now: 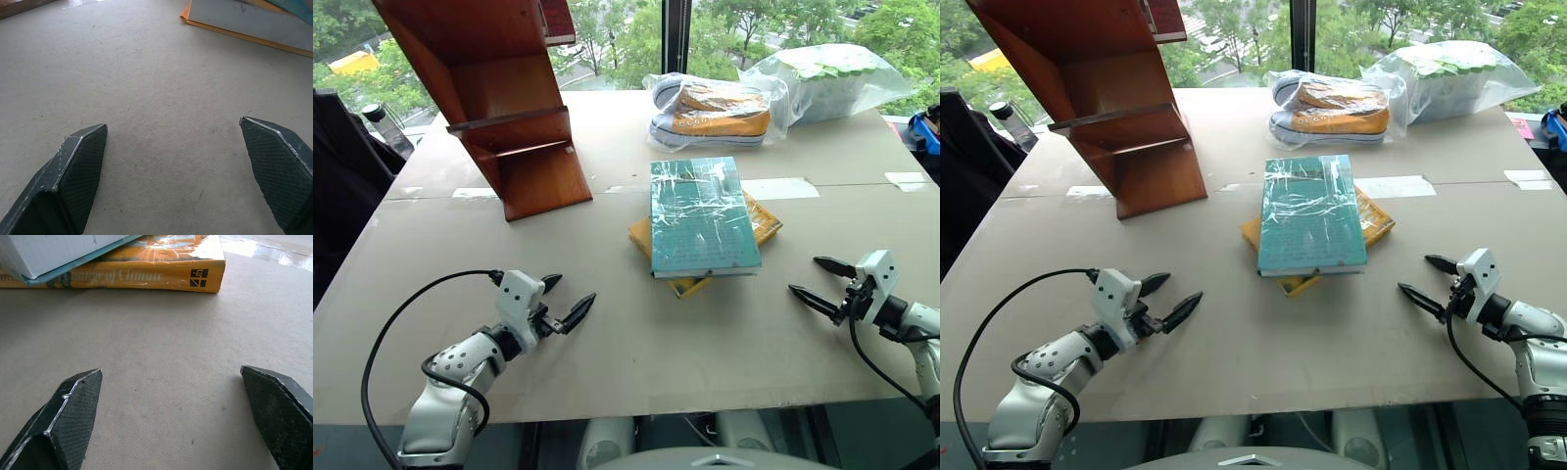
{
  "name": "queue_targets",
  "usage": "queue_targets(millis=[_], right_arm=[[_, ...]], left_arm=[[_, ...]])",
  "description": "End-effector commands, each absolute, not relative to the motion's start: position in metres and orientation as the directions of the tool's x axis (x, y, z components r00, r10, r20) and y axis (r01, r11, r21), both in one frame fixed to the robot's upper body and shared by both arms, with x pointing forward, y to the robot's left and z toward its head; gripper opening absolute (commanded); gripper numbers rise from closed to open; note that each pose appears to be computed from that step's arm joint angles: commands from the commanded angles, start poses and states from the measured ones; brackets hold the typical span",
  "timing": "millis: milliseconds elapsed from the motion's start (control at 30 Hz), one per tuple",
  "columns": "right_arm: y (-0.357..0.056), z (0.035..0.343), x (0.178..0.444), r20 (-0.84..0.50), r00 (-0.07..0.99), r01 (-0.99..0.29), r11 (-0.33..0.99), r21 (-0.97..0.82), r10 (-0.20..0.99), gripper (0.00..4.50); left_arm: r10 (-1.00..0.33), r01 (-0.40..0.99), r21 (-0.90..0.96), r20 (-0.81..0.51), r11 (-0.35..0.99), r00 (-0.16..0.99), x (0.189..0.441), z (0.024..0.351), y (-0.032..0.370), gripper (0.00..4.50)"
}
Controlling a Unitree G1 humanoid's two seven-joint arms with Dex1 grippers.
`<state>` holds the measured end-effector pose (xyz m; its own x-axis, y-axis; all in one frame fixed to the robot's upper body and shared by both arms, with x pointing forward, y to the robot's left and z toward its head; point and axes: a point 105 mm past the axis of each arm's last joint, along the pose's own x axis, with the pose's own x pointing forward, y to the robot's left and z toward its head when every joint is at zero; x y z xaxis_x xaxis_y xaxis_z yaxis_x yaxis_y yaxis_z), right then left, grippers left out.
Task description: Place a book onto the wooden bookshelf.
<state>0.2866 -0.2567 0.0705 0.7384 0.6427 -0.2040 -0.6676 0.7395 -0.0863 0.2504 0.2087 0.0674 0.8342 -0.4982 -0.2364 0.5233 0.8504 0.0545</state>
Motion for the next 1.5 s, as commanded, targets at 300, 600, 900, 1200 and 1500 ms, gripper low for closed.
queue_targets(millis=[300,600,900,1200,1500], right_arm=[[-0.268,0.087,0.292,-0.168,0.764,-0.644,0.752,-0.137,0.623,4.50],[-0.269,0.085,0.293,-0.168,0.767,-0.640,0.756,-0.140,0.619,4.50],[-0.271,0.102,0.313,-0.121,0.833,-0.552,0.826,-0.117,0.540,4.50],[-0.213,0.170,0.334,0.005,0.753,-0.643,0.738,-0.203,0.657,2.69],[-0.196,0.208,0.399,-0.020,0.883,-0.447,0.829,-0.336,0.469,0.10]], left_arm=[[-0.506,0.527,0.019,-0.252,0.849,0.825,0.246,0.063,0.210,4.46],[-0.510,0.530,0.016,-0.249,0.848,0.823,0.247,0.064,0.209,4.46],[-0.521,0.545,0.036,-0.246,0.837,0.817,0.247,0.070,0.209,4.46],[-0.577,0.601,0.107,-0.193,0.792,0.794,0.268,0.113,0.214,4.50],[-0.707,0.733,0.117,-0.202,0.670,0.678,0.261,0.156,0.199,4.50]])
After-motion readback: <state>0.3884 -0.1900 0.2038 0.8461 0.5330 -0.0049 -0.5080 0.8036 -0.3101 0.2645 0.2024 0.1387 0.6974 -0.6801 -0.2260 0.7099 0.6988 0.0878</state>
